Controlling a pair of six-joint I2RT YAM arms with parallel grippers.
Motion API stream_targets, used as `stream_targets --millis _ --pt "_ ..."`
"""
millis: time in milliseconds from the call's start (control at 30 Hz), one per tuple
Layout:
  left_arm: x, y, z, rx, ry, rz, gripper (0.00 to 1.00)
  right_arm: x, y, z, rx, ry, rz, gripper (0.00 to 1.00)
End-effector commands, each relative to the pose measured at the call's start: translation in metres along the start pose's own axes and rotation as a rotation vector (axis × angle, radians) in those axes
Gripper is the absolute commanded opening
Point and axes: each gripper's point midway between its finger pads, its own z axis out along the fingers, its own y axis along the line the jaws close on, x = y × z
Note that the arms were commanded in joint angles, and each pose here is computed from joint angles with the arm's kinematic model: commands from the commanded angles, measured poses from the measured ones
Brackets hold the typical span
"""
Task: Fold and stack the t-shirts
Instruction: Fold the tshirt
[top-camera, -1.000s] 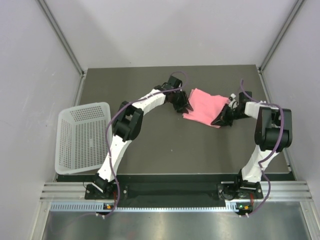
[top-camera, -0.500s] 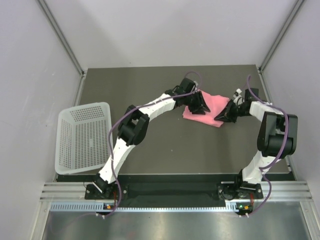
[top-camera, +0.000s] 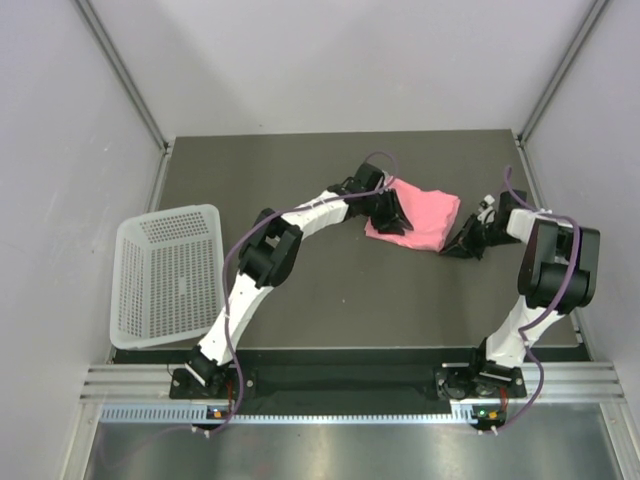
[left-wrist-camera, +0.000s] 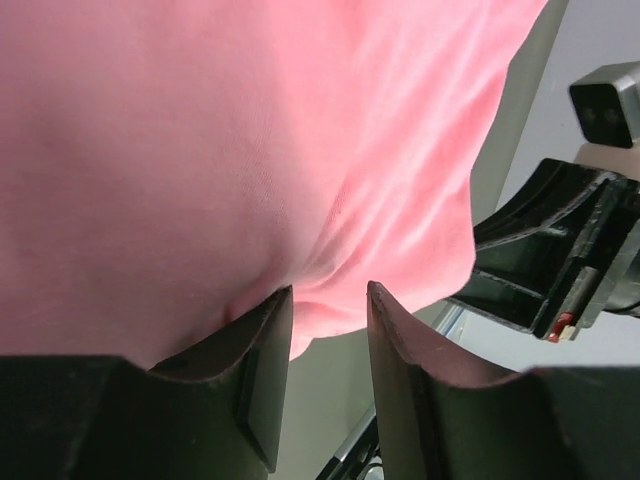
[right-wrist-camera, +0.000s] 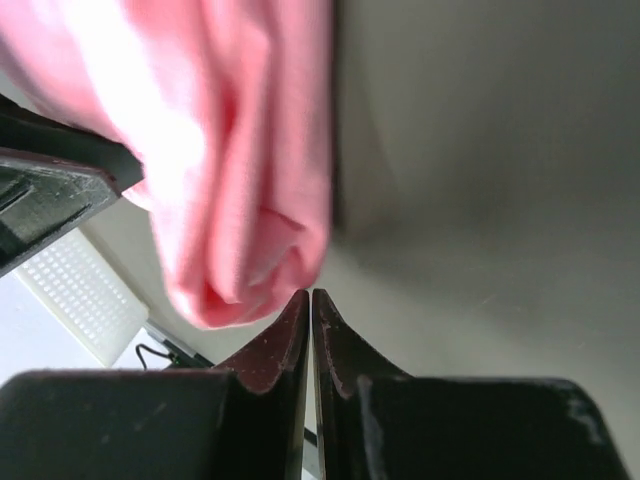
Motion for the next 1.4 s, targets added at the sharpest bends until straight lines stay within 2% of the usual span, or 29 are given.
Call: stream_targets --millis 0,100,233,433,567,667,767,833,967,1100,1267,1367 --pt "-0.025 -0.032 -0.032 0.030 -0.061 0.073 0.42 -0.033 0.036 -0.030 -0.047 -0.120 -0.095 0.05" --pt "-0.028 -0.069 -0.050 0.115 -0.073 0.095 0.43 -0.048 0.064 -0.045 -0.091 -0.175 -0.116 0.05" --pt "-0.030 -0.094 -0.065 0.168 -0.077 0.110 0.43 -0.057 0.092 -0.057 -0.126 -0.195 -0.143 0.06" --pt "-0.029 -0.073 -0.073 0.110 -0.077 0.105 0.43 -0.054 0.115 -0.042 -0.180 -0.173 -0.185 0.06" --pt "-0.030 -0.044 -0.072 0.060 -0.073 0.082 0.42 -0.043 0.133 -0.019 -0.298 -0.097 -0.250 0.07" --pt "-0.030 -0.027 -0.067 0.036 -0.063 0.083 0.41 -0.037 0.124 0.002 -0.378 -0.034 -0.254 0.01" --pt "-0.031 -0.006 -0.060 0.016 -0.047 0.081 0.41 -0.026 0.110 0.016 -0.441 0.018 -0.243 0.00" --pt "-0.036 0.009 -0.057 0.006 -0.043 0.061 0.40 -0.020 0.099 0.022 -0.452 0.043 -0.255 0.00" --pt "-0.043 0.039 -0.053 -0.018 -0.049 0.019 0.40 -0.003 0.054 0.030 -0.417 0.080 -0.181 0.00" --pt "-0.042 0.058 -0.051 -0.050 -0.036 0.011 0.39 -0.018 0.018 0.016 -0.399 0.002 -0.041 0.00" --pt "-0.037 0.072 -0.053 -0.111 -0.027 0.014 0.36 -0.022 0.015 0.007 -0.369 -0.019 -0.037 0.00" --pt "-0.044 0.062 -0.069 -0.141 -0.068 0.064 0.37 -0.028 0.025 -0.007 -0.364 -0.060 -0.074 0.00"
